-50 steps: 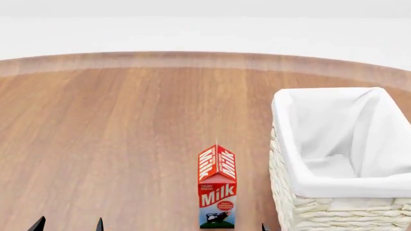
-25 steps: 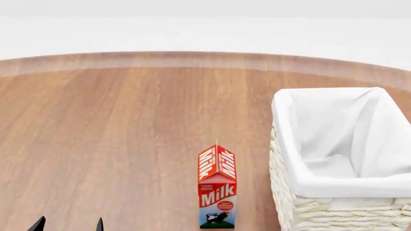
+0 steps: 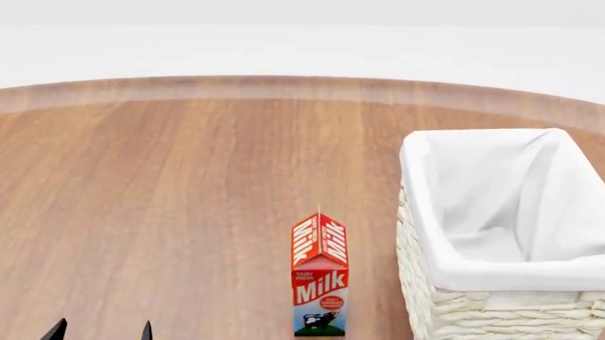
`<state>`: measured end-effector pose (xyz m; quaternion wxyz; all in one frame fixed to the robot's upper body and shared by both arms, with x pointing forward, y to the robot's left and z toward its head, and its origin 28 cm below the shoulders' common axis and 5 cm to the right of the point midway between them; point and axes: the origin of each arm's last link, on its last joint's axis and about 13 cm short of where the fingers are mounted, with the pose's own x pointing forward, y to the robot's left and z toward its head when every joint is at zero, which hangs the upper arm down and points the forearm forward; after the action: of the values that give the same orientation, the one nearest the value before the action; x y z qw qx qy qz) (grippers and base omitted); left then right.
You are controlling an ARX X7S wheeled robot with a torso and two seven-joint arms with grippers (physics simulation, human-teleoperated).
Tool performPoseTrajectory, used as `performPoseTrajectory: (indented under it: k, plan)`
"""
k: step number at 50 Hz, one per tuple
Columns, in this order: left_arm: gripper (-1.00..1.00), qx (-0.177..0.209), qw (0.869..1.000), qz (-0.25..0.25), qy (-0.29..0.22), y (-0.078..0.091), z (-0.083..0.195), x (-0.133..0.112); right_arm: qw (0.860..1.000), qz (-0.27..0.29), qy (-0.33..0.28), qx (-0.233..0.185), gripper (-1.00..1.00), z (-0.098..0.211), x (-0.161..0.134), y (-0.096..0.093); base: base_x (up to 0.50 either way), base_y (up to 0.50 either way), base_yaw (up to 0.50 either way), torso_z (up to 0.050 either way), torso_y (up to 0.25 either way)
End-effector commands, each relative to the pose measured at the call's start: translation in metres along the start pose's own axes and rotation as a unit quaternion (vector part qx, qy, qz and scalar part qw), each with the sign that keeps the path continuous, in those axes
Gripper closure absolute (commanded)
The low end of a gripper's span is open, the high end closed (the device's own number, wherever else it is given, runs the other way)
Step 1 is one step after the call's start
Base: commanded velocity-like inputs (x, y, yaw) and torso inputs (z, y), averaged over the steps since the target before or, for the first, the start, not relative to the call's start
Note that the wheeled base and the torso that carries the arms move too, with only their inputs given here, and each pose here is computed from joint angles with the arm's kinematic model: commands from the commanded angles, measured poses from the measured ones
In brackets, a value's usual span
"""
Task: Pick up the orange juice, and put it in the basket.
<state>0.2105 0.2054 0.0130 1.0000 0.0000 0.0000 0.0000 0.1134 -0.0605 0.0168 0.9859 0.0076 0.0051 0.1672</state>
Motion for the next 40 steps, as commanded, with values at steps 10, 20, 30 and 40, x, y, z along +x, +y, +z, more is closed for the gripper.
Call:
performPoseTrajectory:
  k: [10, 20, 30, 40]
  plan:
    - [-1.0, 0.0, 1.0, 0.0, 0.0, 0.0, 0.0, 0.0, 1.0, -0.003, 0.006, 0.008, -1.0, -0.007, 0.008, 0.0, 0.0, 0.0, 0.0, 0.0, 0.0]
    - [-1.0, 0.0, 1.0, 0.0, 0.0, 0.0, 0.0, 0.0, 1.0, -0.002, 0.006, 0.012, -1.0, -0.008, 0.014, 0.001, 0.0, 0.0, 0.0, 0.0, 0.0]
    - [-1.0, 0.0, 1.0, 0.0, 0.0, 0.0, 0.0, 0.0, 1.0, -0.005, 0.009, 0.012, -1.0, -0.008, 0.02, -0.001, 0.0, 0.0, 0.0, 0.0, 0.0]
    - [-1.0, 0.0, 1.0, 0.0, 0.0, 0.0, 0.0, 0.0, 1.0, -0.008, 0.013, 0.009, -1.0, -0.011, 0.025, -0.002, 0.0, 0.0, 0.0, 0.0, 0.0]
